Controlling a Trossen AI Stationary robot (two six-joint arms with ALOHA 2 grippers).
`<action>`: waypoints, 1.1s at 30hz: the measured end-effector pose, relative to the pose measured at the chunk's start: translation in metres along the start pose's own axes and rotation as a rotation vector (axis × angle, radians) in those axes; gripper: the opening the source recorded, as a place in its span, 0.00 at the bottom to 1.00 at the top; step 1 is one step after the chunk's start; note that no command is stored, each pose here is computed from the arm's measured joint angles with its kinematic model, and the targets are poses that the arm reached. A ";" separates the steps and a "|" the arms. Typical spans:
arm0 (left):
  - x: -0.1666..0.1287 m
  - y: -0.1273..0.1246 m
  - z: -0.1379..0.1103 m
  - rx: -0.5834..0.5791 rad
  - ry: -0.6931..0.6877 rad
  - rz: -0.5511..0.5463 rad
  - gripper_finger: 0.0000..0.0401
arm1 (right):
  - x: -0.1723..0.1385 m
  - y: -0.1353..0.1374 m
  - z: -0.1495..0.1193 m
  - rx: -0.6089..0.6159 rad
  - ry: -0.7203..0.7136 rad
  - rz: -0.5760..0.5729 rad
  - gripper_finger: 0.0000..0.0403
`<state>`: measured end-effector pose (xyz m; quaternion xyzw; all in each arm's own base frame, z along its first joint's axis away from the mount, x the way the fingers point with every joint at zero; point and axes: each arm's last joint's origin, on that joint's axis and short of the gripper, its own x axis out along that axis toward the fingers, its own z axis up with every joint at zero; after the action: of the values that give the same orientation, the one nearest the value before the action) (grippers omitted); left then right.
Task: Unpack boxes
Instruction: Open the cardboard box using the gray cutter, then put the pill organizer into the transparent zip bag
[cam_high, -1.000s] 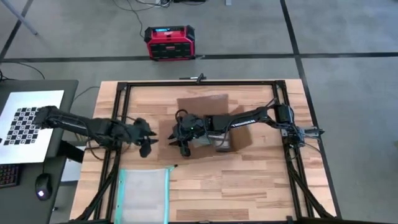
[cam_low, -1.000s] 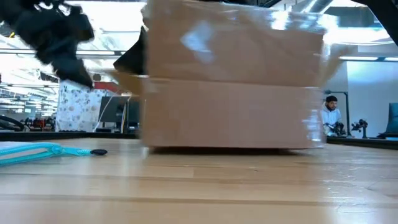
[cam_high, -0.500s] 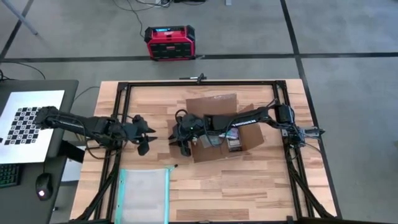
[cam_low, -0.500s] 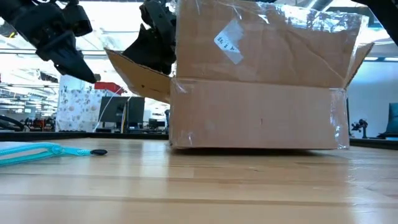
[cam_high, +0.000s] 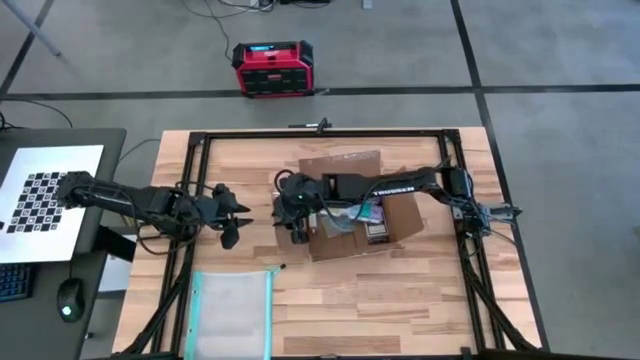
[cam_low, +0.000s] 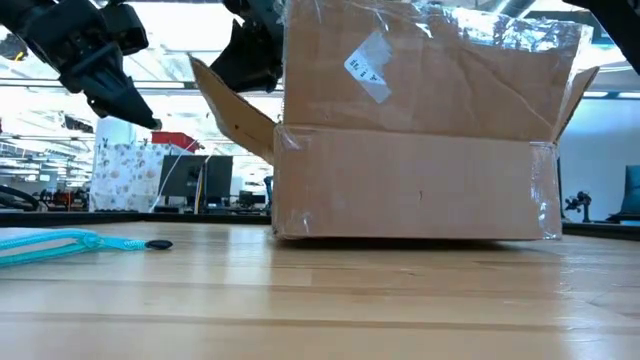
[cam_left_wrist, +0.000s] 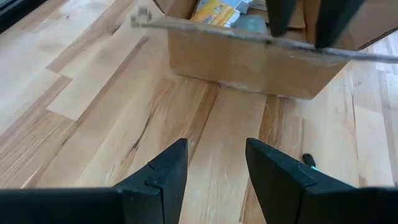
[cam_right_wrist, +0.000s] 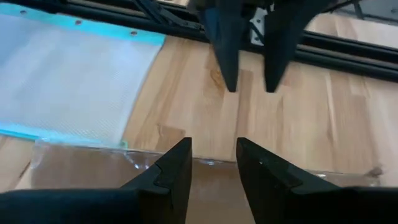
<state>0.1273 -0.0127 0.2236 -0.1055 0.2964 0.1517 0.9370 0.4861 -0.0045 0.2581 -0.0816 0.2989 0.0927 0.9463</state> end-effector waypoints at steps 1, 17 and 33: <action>0.000 0.000 0.001 -0.006 -0.004 -0.002 0.36 | -0.002 -0.001 0.002 -0.010 0.018 0.001 0.29; -0.022 -0.005 0.037 -0.153 -0.112 -0.028 0.36 | -0.086 -0.020 0.010 0.000 0.623 -0.022 0.29; 0.026 -0.015 0.044 -0.070 0.118 -0.028 0.36 | -0.112 -0.056 -0.023 0.369 0.898 -0.179 0.29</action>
<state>0.1755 -0.0083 0.2451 -0.1512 0.3442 0.1422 0.9157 0.3959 -0.0775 0.3105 0.0302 0.6804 -0.0876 0.7270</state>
